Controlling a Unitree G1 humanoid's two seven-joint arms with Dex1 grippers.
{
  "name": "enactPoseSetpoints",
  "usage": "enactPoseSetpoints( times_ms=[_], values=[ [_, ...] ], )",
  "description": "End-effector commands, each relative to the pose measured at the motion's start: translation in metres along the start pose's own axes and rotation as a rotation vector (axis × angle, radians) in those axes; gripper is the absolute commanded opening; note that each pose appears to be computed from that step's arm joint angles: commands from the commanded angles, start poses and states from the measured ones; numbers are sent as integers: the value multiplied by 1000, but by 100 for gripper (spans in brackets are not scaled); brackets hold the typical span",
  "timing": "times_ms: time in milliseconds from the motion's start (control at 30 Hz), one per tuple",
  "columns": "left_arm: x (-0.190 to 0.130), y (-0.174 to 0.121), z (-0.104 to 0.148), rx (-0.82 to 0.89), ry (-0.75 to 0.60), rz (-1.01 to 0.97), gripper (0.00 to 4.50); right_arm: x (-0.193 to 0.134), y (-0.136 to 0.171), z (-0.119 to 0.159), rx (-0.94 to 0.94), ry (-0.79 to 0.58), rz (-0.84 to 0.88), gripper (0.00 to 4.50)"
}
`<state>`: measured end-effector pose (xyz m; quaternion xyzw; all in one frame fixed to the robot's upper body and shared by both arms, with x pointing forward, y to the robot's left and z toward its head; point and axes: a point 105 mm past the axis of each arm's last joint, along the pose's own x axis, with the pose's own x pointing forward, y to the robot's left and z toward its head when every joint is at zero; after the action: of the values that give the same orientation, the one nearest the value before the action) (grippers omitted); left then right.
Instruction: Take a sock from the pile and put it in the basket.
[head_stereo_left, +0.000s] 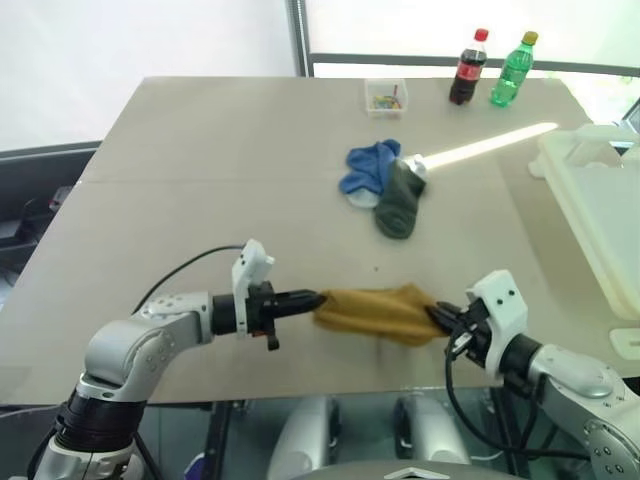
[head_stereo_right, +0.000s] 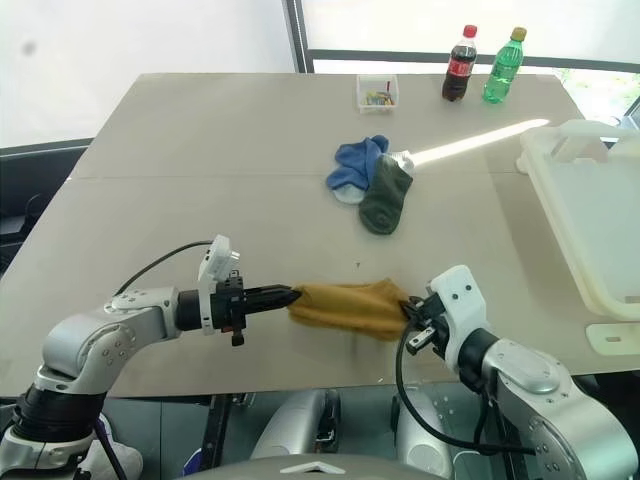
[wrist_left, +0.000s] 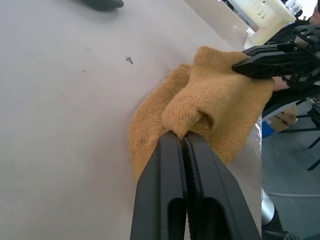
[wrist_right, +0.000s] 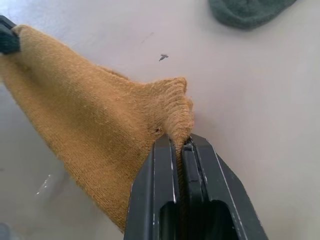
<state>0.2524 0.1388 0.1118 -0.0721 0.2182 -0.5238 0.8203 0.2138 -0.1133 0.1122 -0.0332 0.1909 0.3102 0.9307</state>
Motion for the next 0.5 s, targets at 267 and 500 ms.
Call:
enactPoseSetpoints(
  times_ms=[267, 500],
  values=[
    [-2, 4, 3, 56, -5, 39, 3, 12, -7, -5, 6, -20, 8, 0],
    [-2, -1, 13, 76, -41, 27, 3, 10, -2, 3, 21, -71, 24, 0]
  ],
)
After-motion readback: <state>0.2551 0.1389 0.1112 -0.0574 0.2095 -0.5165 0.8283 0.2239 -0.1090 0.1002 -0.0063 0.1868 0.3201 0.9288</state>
